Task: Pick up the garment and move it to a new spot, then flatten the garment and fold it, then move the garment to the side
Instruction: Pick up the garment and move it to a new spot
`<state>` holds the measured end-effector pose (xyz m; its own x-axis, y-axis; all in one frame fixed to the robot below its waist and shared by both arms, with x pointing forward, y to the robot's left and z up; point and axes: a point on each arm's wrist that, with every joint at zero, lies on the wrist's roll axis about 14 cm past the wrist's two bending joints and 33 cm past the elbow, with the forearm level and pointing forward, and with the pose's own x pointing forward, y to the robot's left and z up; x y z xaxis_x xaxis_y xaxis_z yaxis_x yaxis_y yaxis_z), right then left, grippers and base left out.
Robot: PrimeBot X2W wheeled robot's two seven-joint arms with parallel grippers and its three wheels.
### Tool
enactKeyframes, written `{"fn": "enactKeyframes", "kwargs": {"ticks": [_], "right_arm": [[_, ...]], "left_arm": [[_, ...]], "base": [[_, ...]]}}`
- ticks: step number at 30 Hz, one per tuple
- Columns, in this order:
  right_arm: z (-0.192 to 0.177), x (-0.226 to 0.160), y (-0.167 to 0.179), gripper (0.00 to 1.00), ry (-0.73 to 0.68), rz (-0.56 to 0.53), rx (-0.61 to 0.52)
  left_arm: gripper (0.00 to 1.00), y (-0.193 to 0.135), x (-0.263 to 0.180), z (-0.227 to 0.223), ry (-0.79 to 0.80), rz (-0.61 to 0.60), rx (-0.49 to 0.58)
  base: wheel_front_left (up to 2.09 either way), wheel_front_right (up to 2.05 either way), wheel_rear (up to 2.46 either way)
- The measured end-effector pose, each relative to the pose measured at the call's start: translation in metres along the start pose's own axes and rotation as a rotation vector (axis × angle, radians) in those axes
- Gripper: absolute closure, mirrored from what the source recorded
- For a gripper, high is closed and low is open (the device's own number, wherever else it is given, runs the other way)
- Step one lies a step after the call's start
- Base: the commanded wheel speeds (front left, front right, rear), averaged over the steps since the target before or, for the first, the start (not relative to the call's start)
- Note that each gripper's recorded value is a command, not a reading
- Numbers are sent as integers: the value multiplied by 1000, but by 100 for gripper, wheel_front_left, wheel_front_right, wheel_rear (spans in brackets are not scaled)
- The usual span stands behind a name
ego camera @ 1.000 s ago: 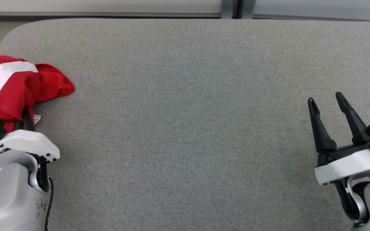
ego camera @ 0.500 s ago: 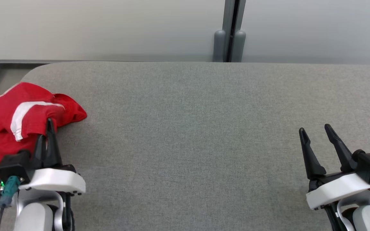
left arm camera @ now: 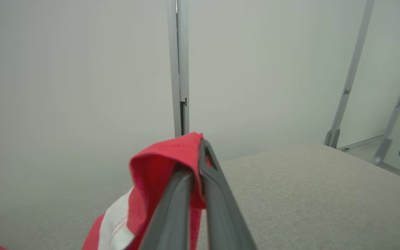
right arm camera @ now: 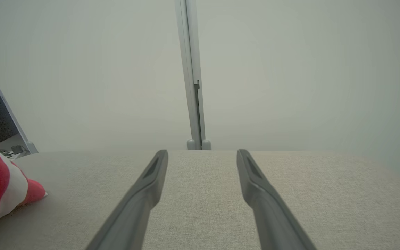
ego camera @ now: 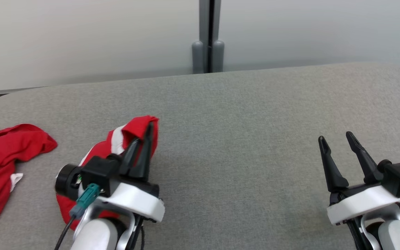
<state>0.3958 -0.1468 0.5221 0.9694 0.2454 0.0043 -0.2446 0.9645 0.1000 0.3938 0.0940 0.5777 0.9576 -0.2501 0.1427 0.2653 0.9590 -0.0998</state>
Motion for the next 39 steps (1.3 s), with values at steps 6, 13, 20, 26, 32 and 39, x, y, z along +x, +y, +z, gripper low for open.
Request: {"fn": "enactKeyframes", "kwargs": {"ticks": [6, 13, 20, 26, 32, 39], "right_arm": [[8, 2, -30, 0, -34, -79, 5], [-16, -9, -77, 0, 4, -224, 24], [-51, -24, -109, 0, 85, -335, 39], [-63, -29, -114, 0, 114, -350, 37], [-54, -19, -103, 0, 89, -295, 25], [-47, -4, -80, 0, 79, -206, 22]], "left_arm": [[100, -86, 54, -12, 8, -296, -28], [100, -192, 87, -34, 14, -651, -64], [0, -245, 79, -118, 221, -824, -98], [0, -252, 67, -136, 226, -840, -145], [0, -199, 78, -124, 169, -614, -165], [0, -69, 86, -99, 100, -187, -115]], "base": [[0, 0, 0], [0, 0, 0], [0, 0, 0], [0, 0, 0], [0, 0, 0], [0, 0, 0]]}}
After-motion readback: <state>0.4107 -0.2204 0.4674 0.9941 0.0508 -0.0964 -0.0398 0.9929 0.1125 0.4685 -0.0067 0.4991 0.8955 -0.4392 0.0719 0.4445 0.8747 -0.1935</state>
